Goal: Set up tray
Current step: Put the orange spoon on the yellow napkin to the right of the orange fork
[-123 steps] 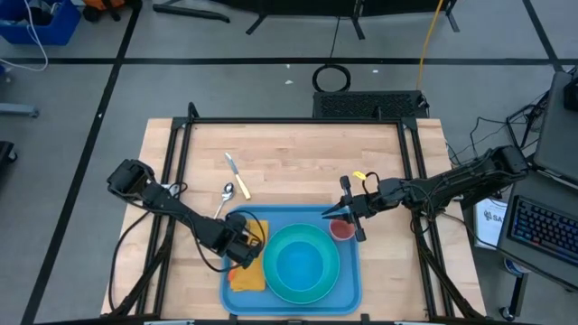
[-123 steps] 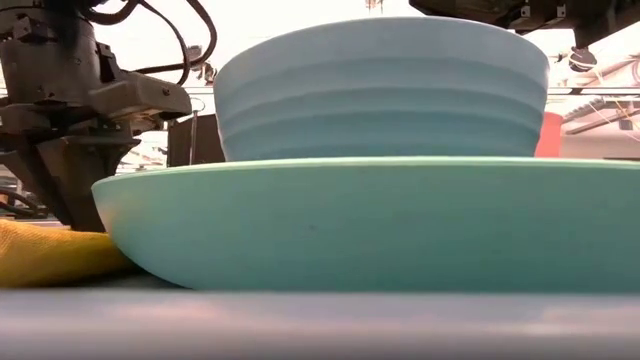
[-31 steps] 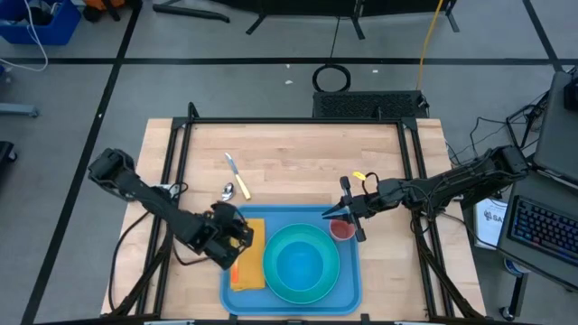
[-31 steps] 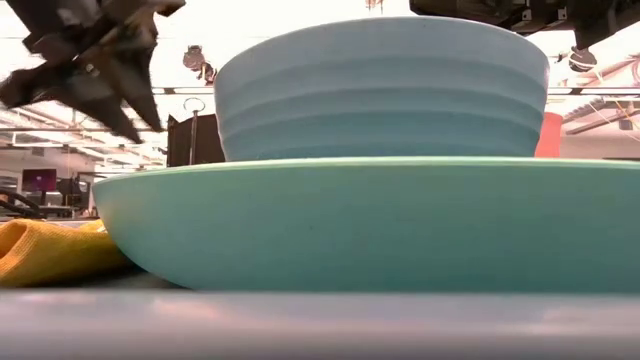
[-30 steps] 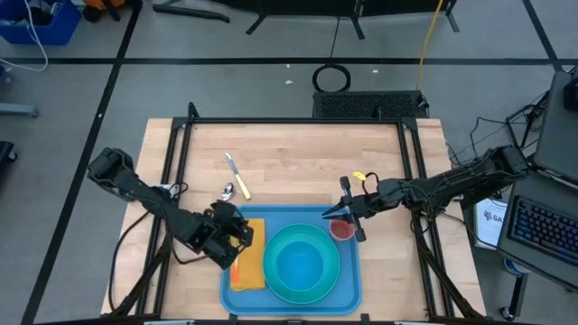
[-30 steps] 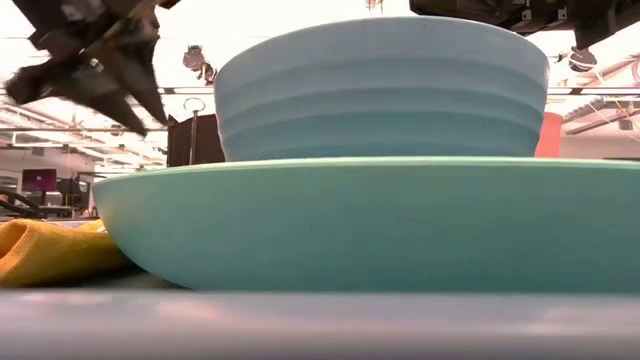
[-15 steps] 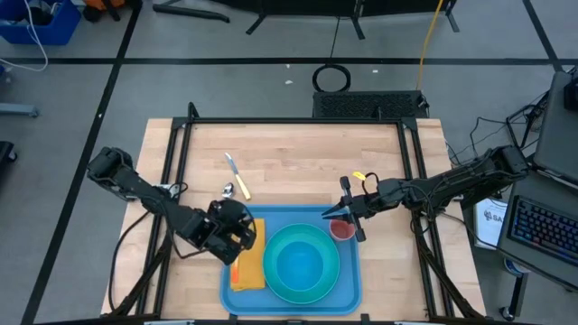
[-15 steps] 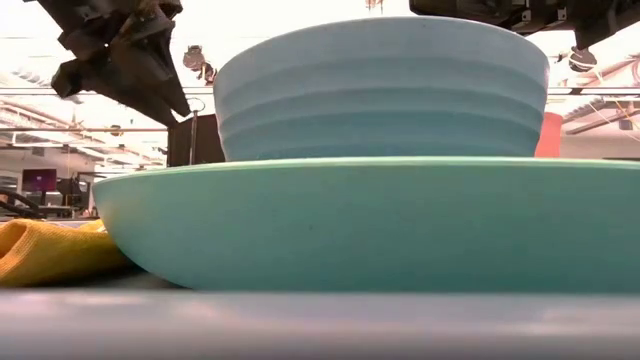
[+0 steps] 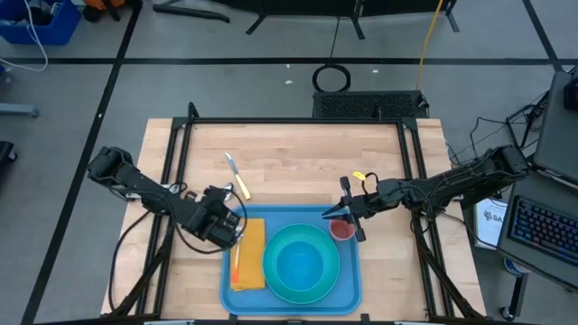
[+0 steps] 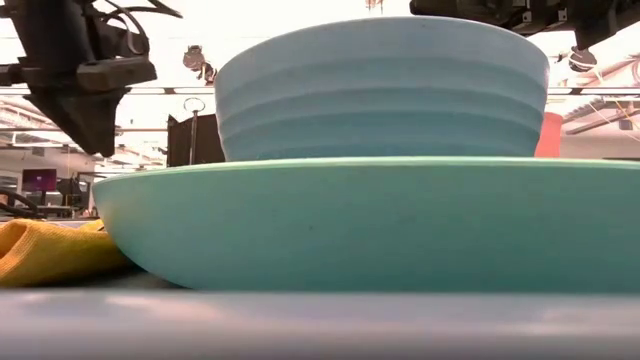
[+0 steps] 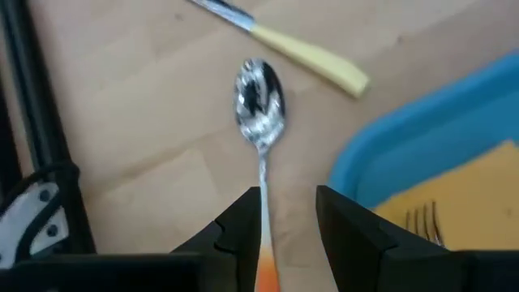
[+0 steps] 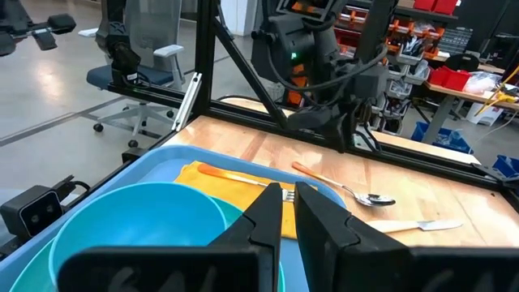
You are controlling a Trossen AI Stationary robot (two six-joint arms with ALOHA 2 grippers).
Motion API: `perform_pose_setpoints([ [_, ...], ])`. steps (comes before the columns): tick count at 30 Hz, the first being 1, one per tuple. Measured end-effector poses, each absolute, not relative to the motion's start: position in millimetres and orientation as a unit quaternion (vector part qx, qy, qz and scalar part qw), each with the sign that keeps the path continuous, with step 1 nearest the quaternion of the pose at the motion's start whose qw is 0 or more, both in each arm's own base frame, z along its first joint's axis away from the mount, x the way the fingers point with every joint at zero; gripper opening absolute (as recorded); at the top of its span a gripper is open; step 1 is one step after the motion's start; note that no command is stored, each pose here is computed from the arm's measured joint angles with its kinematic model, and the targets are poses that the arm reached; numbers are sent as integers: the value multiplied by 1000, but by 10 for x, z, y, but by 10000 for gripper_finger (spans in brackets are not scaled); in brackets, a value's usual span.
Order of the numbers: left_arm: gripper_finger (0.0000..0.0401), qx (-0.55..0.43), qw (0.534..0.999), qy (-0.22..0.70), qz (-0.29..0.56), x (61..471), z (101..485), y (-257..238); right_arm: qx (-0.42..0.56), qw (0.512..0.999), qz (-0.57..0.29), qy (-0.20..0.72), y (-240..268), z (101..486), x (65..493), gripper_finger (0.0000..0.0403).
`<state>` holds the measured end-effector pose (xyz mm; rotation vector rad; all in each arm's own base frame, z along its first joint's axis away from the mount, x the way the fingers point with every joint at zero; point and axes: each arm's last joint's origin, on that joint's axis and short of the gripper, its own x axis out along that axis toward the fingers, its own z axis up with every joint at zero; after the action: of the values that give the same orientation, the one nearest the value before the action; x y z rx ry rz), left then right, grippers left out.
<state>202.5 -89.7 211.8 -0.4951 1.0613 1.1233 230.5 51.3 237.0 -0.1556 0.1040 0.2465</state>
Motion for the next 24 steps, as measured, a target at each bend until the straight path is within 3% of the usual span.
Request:
perform_pose_setpoints([
  [14,124,-207,632,536,519,1882,1783,-696,-77,988,123,54,513,2364,2305,29],
  [24,124,-228,651,546,474,1904,1588,-683,-78,988,123,57,512,2359,2304,29],
])
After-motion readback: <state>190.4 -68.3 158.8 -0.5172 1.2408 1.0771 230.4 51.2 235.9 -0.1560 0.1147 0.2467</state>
